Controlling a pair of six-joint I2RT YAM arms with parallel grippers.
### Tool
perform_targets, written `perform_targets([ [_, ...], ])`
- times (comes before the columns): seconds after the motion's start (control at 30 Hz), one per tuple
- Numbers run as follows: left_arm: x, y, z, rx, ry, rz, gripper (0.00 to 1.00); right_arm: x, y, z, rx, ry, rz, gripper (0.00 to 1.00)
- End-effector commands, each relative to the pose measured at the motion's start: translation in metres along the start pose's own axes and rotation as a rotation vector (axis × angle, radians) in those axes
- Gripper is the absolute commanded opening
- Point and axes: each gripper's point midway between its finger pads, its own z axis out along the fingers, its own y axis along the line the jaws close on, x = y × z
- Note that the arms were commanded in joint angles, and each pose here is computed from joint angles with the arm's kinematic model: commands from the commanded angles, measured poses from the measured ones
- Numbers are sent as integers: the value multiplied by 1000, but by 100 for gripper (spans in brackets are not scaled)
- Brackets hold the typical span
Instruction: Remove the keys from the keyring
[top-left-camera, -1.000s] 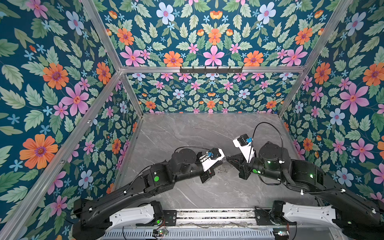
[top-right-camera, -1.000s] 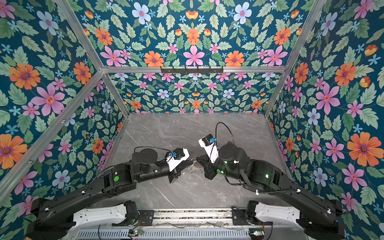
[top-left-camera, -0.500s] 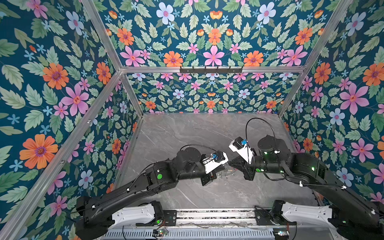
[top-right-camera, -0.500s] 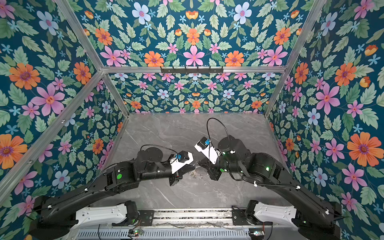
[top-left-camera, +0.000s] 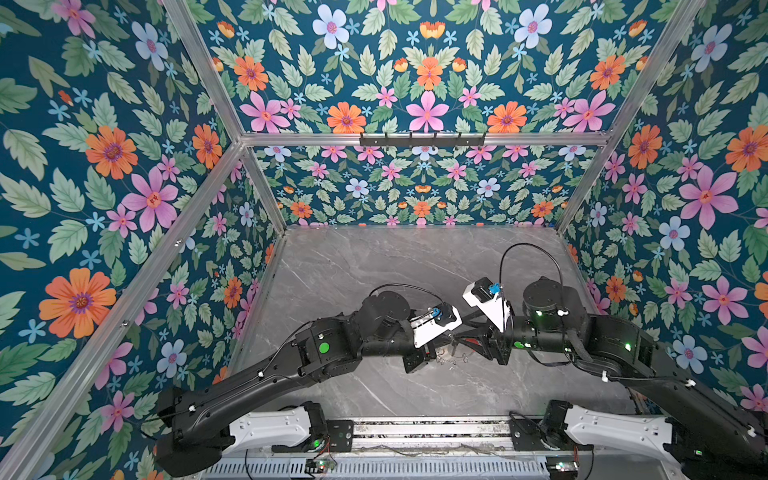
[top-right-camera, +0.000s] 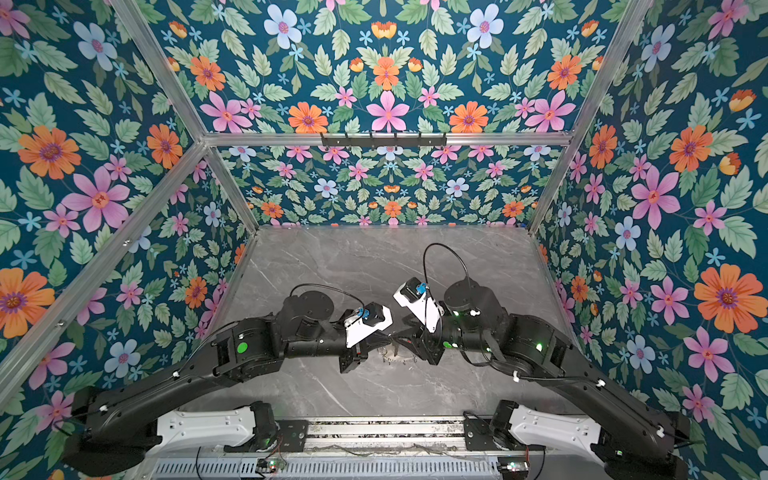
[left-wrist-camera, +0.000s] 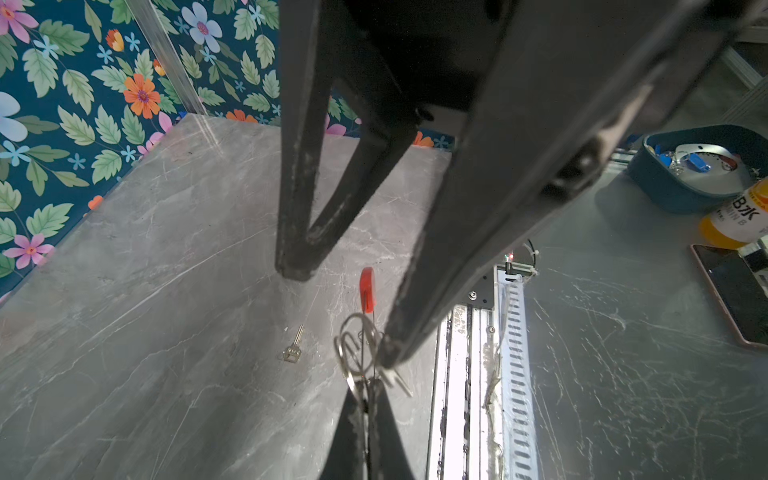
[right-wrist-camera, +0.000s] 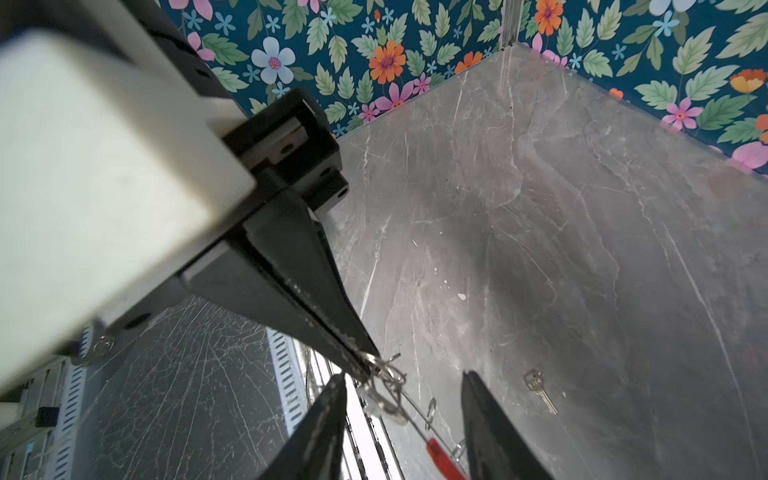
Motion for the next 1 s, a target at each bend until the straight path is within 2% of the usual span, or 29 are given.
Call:
perform_targets([
  [0.0,1,-5,-1,28,24,7,0,-11,4,-6,-20,-87,-26,53],
  [0.2,3,-2,6,32,122,-30,0,-4,8,-6,-49,-119,-44,58],
  [0.37,5,-2,11,40,192,-73,0,9,1,7,-29,-80,-32,61],
  [0.53,-3,-5,10,57,186,-99,0,24,-11,20,25,-37,-1,61],
  [0.97,6,-13,6,97,277,-141,0,45,-26,19,101,0,25,58],
])
